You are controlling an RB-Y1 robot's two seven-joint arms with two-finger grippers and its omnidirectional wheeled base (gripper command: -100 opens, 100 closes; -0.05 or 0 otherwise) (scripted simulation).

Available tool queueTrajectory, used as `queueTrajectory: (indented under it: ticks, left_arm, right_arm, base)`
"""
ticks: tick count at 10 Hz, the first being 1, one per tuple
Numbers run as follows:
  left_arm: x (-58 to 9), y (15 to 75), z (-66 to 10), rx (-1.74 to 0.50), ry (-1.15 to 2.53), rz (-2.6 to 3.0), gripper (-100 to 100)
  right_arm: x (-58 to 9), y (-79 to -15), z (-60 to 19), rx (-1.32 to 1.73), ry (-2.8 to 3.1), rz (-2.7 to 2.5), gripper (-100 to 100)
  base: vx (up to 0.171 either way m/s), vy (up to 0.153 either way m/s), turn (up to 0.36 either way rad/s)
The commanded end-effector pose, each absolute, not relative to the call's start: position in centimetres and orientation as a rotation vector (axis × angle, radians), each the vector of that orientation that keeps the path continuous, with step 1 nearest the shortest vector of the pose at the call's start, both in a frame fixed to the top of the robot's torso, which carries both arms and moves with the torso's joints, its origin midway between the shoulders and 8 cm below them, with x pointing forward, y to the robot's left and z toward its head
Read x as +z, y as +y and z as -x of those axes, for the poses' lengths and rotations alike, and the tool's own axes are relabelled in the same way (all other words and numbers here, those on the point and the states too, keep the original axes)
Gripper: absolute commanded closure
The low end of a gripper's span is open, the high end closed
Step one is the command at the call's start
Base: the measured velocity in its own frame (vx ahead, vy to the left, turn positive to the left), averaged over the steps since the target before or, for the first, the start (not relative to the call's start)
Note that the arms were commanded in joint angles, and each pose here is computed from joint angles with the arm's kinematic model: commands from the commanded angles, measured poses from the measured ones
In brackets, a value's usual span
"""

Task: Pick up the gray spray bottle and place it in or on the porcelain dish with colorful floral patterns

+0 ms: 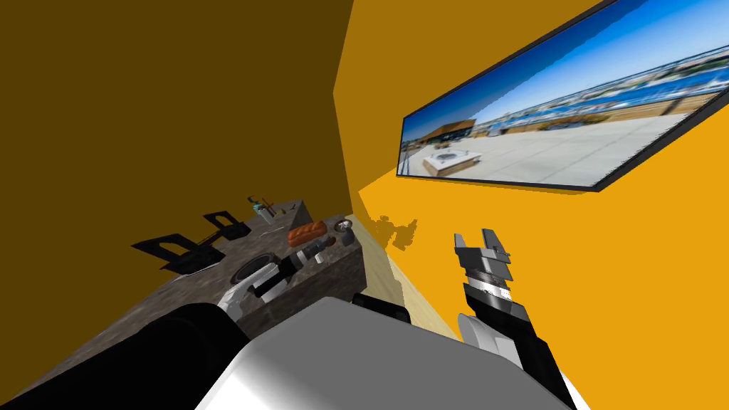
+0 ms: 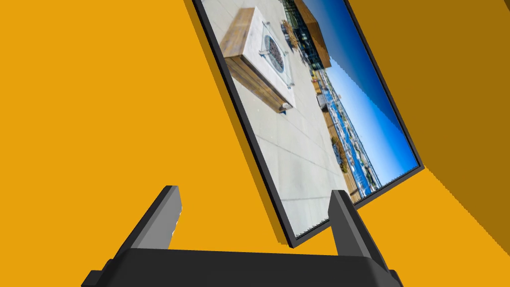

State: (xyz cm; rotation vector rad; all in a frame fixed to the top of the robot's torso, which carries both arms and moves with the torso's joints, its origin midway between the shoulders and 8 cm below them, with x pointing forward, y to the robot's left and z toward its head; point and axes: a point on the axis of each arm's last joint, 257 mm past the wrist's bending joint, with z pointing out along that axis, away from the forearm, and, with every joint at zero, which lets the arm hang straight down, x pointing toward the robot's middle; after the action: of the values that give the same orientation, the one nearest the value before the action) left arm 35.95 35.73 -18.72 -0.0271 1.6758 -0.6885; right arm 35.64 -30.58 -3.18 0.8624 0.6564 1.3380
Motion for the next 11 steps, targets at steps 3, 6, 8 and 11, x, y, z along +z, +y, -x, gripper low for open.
queueTrajectory:
  ticks: [3,6,8,11]
  left_arm:
    - [-19.9,36.5,-35.9,-0.646,1.756,-0.053,-100]
    - [-21.3,37.6,-36.0,-0.597,1.841,-0.135,-100]
    - [-21.8,38.2,-36.0,-0.57,1.883,-0.181,-100]
    - [-22.2,38.9,-36.1,-0.538,1.927,-0.238,-100]
  right_arm:
    - [-3.2,-30.6,-35.6,1.338,0.656,-0.862,0]
    - [-3.2,-30.6,-35.6,1.338,0.656,-0.862,0]
    - [-3.2,-30.6,-35.6,1.338,0.656,-0.862,0]
    - [-3.2,-30.6,-35.6,1.338,0.656,-0.862,0]
  base:
    - [-0.004,-0.01,-0.094]
    - [-0.005,-0.012,-0.111]
    - [-0.006,-0.012,-0.104]
    - [-0.007,-0.013,-0.089]
